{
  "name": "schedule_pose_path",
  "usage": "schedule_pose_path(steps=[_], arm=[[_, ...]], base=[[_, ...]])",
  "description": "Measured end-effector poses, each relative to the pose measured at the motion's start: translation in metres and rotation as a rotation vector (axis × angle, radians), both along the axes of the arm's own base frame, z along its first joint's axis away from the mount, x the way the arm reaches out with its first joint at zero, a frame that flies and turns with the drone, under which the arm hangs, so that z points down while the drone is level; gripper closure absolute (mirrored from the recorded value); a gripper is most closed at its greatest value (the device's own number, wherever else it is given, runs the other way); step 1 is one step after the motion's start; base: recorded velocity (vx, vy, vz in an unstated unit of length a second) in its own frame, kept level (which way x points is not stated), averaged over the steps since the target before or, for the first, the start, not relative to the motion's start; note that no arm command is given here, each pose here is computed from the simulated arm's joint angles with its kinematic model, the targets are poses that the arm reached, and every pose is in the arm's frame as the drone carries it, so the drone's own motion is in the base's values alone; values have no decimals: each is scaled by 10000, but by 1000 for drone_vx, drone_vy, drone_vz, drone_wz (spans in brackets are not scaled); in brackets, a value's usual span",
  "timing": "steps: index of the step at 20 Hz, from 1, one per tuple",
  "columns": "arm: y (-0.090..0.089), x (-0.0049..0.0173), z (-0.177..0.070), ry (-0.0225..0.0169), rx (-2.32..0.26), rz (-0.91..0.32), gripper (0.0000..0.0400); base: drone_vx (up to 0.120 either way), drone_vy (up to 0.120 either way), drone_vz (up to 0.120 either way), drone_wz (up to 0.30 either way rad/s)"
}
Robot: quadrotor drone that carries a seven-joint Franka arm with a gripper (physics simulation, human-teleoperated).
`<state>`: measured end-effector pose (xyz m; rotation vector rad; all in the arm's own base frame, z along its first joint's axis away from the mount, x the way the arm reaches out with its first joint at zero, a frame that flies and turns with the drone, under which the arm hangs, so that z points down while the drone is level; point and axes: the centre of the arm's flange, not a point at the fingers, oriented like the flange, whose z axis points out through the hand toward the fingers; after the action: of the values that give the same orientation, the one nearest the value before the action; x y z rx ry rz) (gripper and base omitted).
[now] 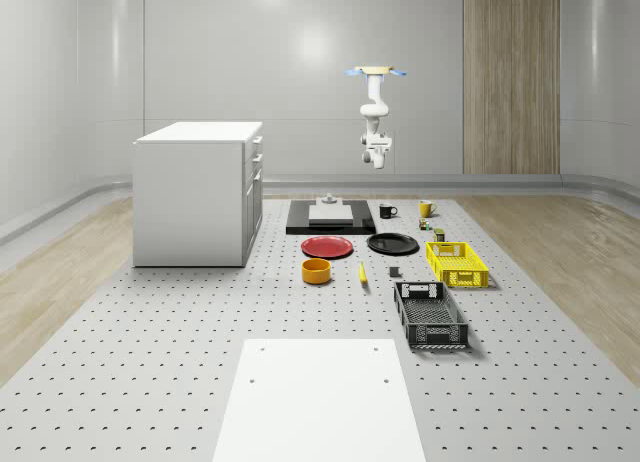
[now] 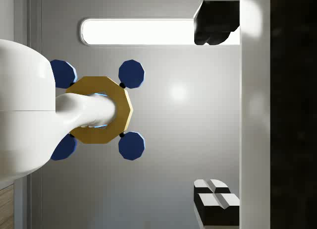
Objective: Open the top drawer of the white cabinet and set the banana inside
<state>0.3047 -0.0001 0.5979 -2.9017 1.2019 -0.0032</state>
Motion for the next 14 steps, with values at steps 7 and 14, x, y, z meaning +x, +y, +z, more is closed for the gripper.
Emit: schedule_pose_path(steps=[7,14], arm=[[-1,-33,496,-55,0,0,0],[0,-10,810,-110,0,0,0]], base=[[0,0,0,0],[0,0,0,0]])
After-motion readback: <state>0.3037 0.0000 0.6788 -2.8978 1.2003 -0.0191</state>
